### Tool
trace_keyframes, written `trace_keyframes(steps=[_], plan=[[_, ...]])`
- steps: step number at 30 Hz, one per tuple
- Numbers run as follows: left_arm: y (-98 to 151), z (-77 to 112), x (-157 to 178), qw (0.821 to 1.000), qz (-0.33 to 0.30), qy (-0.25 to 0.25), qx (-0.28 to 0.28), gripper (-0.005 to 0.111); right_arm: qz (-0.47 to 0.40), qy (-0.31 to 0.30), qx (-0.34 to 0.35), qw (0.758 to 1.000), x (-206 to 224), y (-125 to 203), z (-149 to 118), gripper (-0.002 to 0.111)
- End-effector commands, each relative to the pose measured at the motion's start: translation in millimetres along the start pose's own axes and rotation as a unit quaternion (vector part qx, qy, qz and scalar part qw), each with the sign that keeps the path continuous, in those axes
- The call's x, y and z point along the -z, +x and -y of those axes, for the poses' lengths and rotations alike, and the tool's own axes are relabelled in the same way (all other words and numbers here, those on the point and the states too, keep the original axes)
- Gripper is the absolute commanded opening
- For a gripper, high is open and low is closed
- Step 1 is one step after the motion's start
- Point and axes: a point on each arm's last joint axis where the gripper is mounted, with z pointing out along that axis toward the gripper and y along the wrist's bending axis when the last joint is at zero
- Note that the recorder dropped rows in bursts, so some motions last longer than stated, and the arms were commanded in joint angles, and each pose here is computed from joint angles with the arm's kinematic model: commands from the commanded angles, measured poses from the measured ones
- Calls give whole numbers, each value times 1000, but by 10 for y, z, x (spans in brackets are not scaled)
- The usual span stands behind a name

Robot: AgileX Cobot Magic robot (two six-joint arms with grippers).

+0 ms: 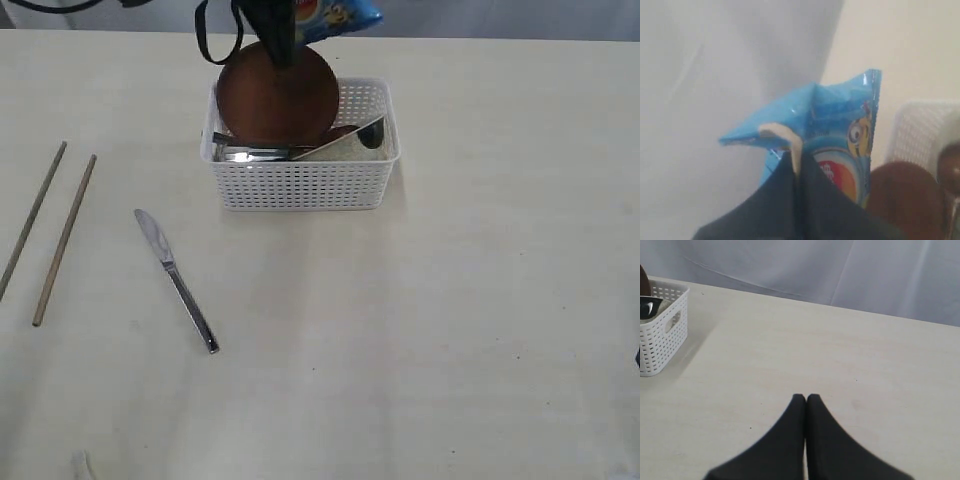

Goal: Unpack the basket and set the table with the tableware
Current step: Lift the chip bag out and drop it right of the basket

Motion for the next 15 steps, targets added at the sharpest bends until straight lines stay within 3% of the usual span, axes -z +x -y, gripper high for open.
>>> trace_keyframes(steps=[1,8,11,15], plan=[[-292,113,69,996,59,-1,60,0,2,1,2,1000,-1,7,1,0],[-788,576,5,982,166,30,89,0,2,1,2,1000,-1,7,1,0],[-882,831,-106,974,186,56,114,0,2,1,2,1000,-1,7,1,0],[-955,1196,-252,970,199,89,108,0,2,1,2,1000,-1,7,1,0]])
